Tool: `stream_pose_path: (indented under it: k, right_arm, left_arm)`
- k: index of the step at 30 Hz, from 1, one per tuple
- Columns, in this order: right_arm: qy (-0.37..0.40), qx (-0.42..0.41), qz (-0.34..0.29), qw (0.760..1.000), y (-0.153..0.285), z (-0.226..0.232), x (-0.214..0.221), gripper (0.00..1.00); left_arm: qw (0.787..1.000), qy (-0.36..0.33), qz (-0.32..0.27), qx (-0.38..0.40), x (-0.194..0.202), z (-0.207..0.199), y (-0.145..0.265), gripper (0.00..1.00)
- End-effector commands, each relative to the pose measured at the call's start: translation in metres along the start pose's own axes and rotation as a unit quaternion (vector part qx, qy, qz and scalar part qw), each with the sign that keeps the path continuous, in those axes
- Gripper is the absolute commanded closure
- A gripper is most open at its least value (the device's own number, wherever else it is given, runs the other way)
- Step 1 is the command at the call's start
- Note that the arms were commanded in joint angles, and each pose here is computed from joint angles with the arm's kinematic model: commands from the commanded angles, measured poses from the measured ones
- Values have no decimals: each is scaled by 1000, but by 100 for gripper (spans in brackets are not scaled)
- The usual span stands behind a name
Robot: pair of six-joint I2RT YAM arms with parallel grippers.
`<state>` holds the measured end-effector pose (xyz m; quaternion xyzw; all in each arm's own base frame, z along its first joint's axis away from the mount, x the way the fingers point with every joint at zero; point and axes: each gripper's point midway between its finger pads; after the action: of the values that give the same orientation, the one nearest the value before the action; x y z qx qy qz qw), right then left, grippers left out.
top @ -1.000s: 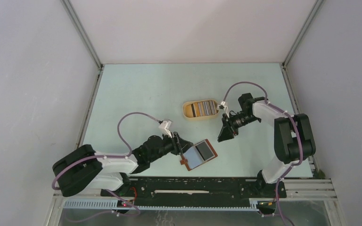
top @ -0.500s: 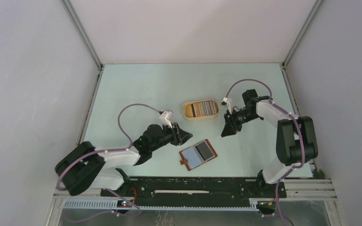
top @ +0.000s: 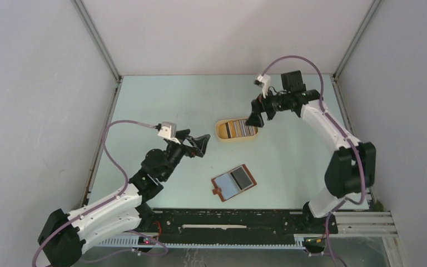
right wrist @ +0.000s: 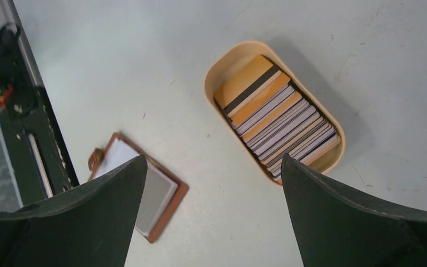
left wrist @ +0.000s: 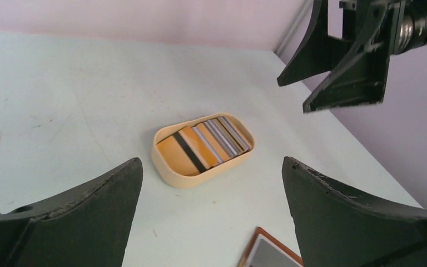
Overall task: Put the credit cards into the card holder
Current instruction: Pick up the credit card from the storage box.
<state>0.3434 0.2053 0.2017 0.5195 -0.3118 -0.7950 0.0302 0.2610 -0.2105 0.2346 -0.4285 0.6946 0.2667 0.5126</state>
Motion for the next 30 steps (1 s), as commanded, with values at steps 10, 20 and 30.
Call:
stream_pose_path:
  k: [10, 20, 30]
  right_arm:
    - [-262, 142, 6, 954, -55, -65, 10, 0]
    - [-307, 182, 29, 934, -72, -81, 31, 1]
    - [-333, 175, 49, 925, -82, -90, 48, 2]
  left_arm:
    - [999, 23, -35, 5, 25, 18, 8, 0]
    - [999, 28, -31, 7, 28, 17, 7, 0]
    - [999, 31, -33, 9, 29, 17, 9, 0]
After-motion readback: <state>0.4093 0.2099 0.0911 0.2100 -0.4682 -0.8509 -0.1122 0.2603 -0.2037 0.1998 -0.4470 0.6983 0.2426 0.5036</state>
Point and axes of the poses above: each gripper's point midway between its finger pads, its own y axis back along the fingers, its own z axis along the line the jaws close on, x = y × z, and after that the axes turned 2 degrees about -y, right-handed
